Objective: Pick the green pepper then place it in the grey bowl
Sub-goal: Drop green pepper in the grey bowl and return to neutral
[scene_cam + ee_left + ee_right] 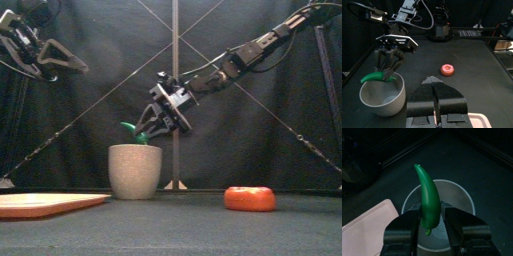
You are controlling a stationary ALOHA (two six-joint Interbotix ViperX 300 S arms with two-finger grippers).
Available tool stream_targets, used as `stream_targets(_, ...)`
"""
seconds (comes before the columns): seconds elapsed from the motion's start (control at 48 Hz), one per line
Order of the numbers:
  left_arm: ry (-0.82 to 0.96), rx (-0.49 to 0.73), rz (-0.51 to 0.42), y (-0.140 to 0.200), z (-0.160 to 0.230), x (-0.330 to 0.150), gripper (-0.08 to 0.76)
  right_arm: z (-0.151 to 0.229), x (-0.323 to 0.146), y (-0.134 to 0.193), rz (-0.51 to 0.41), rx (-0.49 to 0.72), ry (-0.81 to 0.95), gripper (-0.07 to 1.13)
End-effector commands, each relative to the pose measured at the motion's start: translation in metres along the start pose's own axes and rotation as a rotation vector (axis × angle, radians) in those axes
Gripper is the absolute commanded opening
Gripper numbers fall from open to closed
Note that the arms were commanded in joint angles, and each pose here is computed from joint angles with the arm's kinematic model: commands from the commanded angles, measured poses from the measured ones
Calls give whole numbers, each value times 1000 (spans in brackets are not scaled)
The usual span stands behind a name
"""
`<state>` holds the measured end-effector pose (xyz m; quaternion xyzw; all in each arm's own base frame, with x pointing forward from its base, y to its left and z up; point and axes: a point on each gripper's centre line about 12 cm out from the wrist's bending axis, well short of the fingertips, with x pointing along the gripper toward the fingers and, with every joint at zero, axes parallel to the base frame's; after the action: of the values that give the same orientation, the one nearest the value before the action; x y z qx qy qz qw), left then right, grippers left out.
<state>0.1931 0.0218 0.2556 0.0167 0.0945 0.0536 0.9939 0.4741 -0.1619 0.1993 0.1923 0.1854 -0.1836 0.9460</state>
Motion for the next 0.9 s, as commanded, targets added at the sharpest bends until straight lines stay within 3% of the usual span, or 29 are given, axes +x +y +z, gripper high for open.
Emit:
stream_targets(0.021, -21, 1, 2, 1, 7, 1, 102, 15, -6, 2, 8, 0, -38, 734)
stream_targets(0.229, -18, 1, 2, 1, 6, 1, 102, 12, -6, 2, 7, 0, -30, 896)
stream_targets(0.542, -18, -3, 2, 1, 6, 1, 102, 19, -20, 13, 29, -27, -50, 900)
stream_targets(0.896, -14, -2, 2, 0, 4, 1, 102, 5, -93, 13, 82, -26, -116, 902)
